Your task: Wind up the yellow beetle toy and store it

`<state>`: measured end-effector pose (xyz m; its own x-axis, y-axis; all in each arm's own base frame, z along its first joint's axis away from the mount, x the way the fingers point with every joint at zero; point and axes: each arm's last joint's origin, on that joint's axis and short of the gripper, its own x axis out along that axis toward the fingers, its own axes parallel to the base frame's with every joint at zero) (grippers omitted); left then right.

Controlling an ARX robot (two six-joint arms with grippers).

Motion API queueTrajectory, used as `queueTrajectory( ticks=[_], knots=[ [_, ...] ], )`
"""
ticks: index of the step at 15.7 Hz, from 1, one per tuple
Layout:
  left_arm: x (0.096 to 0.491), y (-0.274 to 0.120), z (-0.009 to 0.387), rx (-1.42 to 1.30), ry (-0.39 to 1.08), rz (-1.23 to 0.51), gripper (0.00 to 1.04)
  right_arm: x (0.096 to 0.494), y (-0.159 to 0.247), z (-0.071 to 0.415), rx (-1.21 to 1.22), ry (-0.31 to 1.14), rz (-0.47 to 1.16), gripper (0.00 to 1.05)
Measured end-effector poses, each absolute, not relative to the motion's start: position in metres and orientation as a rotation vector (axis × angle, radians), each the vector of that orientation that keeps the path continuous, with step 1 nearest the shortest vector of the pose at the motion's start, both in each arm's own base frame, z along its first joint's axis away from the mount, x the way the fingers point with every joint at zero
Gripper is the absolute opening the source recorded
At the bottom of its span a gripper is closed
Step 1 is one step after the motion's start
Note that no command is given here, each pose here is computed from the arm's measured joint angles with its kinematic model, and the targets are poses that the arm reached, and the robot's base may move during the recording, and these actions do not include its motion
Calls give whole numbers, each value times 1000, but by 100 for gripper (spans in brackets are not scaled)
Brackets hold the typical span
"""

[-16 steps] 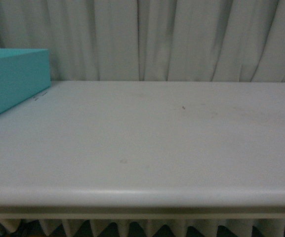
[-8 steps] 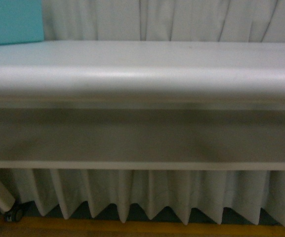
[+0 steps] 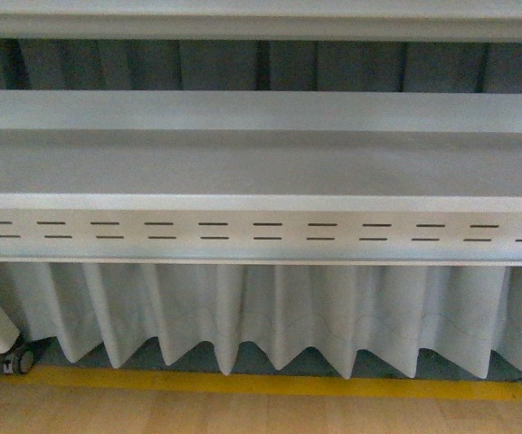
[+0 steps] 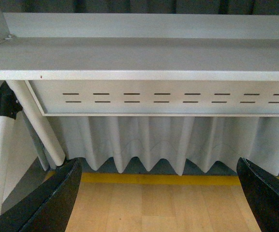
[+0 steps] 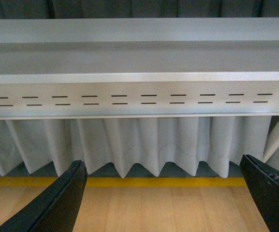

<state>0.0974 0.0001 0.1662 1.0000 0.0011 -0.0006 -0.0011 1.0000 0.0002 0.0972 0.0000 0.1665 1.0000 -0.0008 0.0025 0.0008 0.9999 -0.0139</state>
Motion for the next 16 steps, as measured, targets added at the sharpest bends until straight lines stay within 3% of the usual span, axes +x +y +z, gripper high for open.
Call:
queueTrajectory(
  ticks=[16],
  knots=[
    [97,0,166,0,0,1,98,97,0,166,-14,-2,-1,98]
  ],
)
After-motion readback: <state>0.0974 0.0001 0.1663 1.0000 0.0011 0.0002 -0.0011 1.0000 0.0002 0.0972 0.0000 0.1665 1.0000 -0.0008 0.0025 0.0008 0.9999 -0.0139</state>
